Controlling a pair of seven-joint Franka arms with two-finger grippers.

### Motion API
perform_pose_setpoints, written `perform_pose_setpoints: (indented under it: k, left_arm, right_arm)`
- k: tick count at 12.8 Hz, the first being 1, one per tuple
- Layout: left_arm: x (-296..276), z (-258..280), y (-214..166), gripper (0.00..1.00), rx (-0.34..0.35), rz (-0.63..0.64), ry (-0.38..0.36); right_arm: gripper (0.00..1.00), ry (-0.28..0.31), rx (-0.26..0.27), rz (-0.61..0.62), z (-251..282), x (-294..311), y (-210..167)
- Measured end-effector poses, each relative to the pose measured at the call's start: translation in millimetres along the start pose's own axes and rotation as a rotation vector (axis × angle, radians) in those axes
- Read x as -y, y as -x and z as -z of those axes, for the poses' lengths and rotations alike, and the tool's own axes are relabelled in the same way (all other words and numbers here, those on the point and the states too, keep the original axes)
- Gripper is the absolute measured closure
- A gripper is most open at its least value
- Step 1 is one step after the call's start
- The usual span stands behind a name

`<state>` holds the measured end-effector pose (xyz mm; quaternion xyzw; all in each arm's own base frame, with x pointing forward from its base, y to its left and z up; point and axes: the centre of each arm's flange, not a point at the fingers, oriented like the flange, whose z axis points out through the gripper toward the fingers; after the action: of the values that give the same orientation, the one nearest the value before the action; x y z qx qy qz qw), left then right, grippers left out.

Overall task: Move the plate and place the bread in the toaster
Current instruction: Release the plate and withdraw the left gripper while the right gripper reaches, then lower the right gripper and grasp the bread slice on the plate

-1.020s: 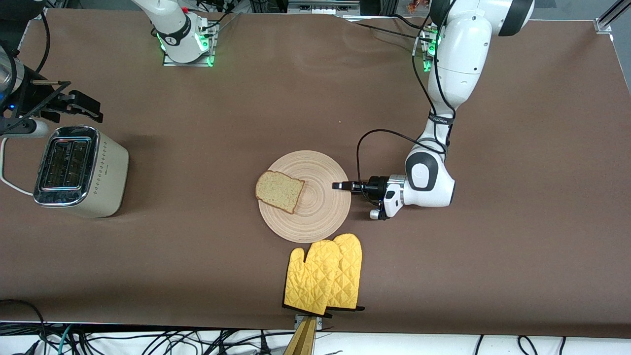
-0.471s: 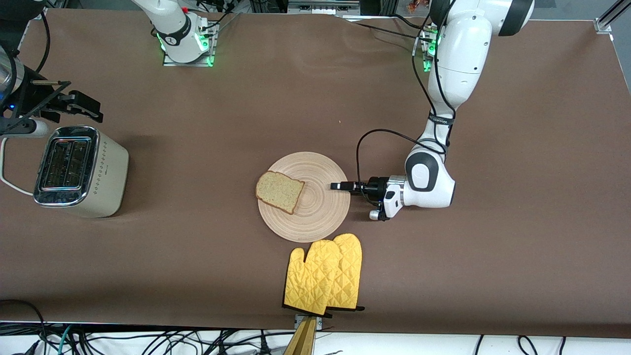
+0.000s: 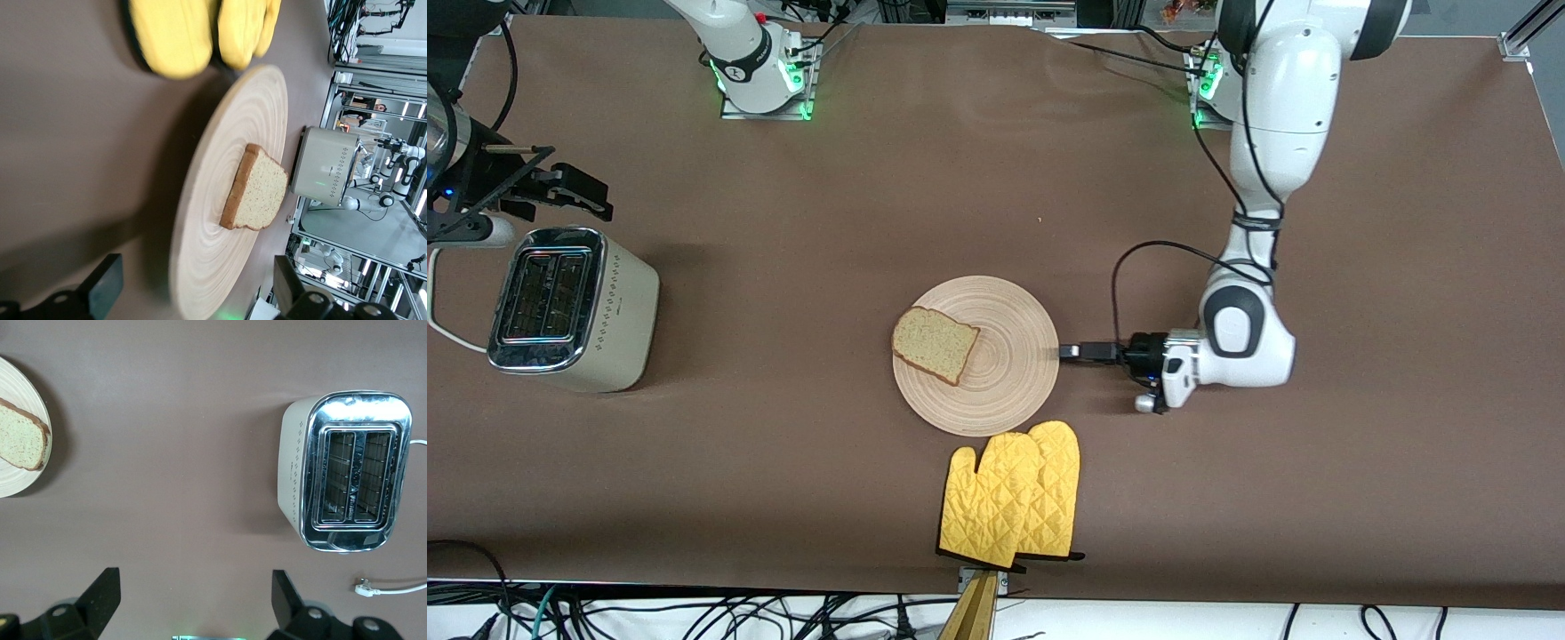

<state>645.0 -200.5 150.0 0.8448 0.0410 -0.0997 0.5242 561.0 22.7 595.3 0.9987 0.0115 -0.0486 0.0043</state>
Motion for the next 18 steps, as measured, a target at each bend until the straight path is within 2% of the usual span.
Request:
perform_pose_setpoints:
  k: [2, 5, 8, 10, 12, 13, 15, 17, 18]
  left_arm:
    - [-4, 89, -3, 0.00, 0.016, 0.000, -0.080]
    - [-56, 210, 19, 0.00, 0.018, -0.017, -0.294]
    - [-130, 267, 57, 0.00, 0.016, -0.042, -0.558]
    - [-164, 300, 82, 0.00, 0.003, -0.090, -0.725]
    - [-190, 328, 106, 0.00, -0.008, -0.138, -0.878]
    - [-202, 341, 118, 0.00, -0.022, -0.153, -0.937]
    - [-215, 359, 139, 0.00, -0.047, -0.154, -1.009]
    - [-223, 371, 153, 0.00, -0.055, -0.169, -1.080]
    - [-229, 373, 157, 0.00, -0.055, -0.183, -1.109]
  right_arm:
    - [0.00, 0.000, 0.001, 0.000, 0, 0, 0]
    - [0.00, 0.000, 0.001, 0.001, 0, 0, 0]
    - [0.00, 0.000, 0.035, 0.012, -6, 9, 2]
    - [0.00, -0.019, 0.082, 0.064, -29, 44, -6]
    - [0.00, -0.107, 0.128, 0.106, -68, 90, -25]
    - [0.00, -0.179, 0.138, 0.106, -92, 106, -40]
    - [0.00, -0.287, 0.139, 0.066, -139, 118, -70]
    - [0.00, -0.306, 0.137, 0.033, -180, 134, -89]
    - [0.00, -0.295, 0.144, -0.028, -200, 151, -94]
